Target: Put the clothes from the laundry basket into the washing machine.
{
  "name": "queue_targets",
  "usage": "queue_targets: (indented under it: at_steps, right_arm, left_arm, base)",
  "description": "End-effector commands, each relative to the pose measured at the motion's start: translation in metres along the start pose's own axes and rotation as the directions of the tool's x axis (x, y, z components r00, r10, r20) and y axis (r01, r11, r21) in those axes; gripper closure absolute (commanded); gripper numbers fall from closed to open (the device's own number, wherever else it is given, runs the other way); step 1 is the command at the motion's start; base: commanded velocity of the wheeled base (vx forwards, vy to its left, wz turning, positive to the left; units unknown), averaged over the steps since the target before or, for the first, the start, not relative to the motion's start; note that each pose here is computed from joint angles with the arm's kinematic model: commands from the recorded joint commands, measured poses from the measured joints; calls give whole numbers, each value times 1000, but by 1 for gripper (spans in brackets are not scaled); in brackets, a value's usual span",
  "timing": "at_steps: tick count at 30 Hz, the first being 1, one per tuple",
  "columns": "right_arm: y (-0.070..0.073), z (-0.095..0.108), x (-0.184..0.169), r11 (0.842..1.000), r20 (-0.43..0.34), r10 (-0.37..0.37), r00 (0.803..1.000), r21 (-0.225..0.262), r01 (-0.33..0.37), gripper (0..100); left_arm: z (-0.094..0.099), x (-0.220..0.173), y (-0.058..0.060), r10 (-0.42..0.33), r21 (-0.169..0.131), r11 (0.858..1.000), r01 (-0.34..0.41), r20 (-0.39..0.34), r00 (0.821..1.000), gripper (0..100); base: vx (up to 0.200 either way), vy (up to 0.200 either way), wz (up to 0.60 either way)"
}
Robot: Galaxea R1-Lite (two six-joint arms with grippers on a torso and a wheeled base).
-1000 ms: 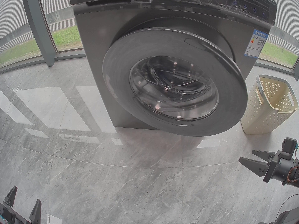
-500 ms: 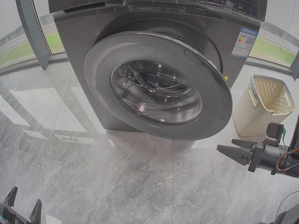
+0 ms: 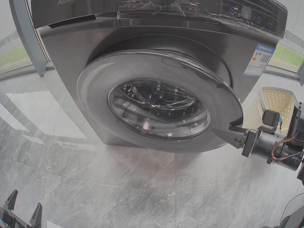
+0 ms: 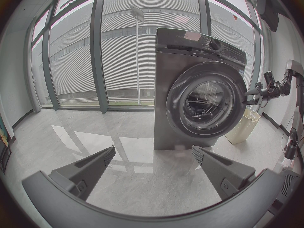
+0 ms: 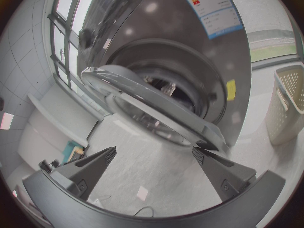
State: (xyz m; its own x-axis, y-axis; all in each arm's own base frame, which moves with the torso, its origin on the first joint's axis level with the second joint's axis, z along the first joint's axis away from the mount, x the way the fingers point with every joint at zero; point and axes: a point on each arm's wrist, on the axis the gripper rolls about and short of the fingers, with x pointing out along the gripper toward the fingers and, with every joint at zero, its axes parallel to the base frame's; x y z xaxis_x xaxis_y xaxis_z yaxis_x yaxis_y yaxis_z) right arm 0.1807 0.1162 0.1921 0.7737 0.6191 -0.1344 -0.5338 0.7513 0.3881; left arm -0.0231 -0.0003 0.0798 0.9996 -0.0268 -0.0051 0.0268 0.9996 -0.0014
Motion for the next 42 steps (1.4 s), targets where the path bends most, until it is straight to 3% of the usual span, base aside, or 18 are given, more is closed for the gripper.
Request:
queue_targets:
  at_steps: [1,8,15,21,24,27,30,31,32,34,35,36,37,40,42]
  right_arm:
    - [-7,1,11,999,42,-51,998,2,51,0]
    - [-6,11,9,996,149,-89,985,0,90,0]
    - [-5,10,2,993,167,-113,979,3,114,0]
    - [6,-24,-34,998,74,-38,997,-45,42,0]
    - [5,-60,-72,993,-20,26,999,-112,-28,0]
    - [-2,-74,-97,986,-20,41,999,-163,-44,0]
    - [-5,-76,-110,985,13,39,999,-171,-36,0]
    - [-9,-74,-126,986,73,11,997,-168,1,0]
    - [-10,-74,-128,985,81,5,997,-170,9,0]
    - [-14,-75,-148,978,156,-44,987,-195,74,0]
    - [-18,-78,-158,963,188,-103,977,-229,145,0]
    - [-18,-78,-158,963,188,-103,977,-229,145,0]
    - [-22,-85,-170,936,214,-199,956,-249,250,0]
    - [-21,-95,-190,900,288,-267,920,-268,345,0]
    - [-18,-99,-200,876,309,-327,893,-255,409,0]
  left_arm:
    - [-5,0,0,-1,0,1000,1,-6,1000,0]
    - [-5,0,0,-1,-2,1000,1,-6,1000,0]
    - [-5,0,0,-1,-2,1000,1,-6,1000,0]
    - [-5,0,0,-1,-3,1000,1,-6,1000,0]
    - [-5,0,0,1,-6,1000,-1,-6,1000,0]
    - [-5,0,0,1,-8,1000,-1,-6,1000,0]
    - [-5,0,0,-1,-7,1000,1,-6,1000,0]
    - [-5,0,0,-1,-7,1000,1,-6,1000,0]
    - [-4,0,0,1,-6,1000,-1,-4,1000,0]
    - [-4,0,0,-1,-6,1000,1,-4,1000,0]
    - [-5,0,0,-1,-7,1000,1,-6,1000,0]
    - [-5,0,0,-1,-7,1000,1,-6,1000,0]
    - [-5,0,0,-1,-8,1000,1,-6,1000,0]
    - [-5,0,0,-1,-7,1000,1,-6,1000,0]
    - [-4,0,0,-1,-8,1000,1,-4,1000,0]
  base:
    - [200,0,0]
    - [171,0,0]
    - [0,0,0]
    - [0,0,0]
    - [0,0,0]
    - [0,0,0]
    - [0,0,0]
    - [0,0,0]
    - [0,0,0]
    - [0,0,0]
    - [0,0,0]
    - [0,0,0]
    - [0,0,0]
    - [0,0,0]
    - [0,0,0]
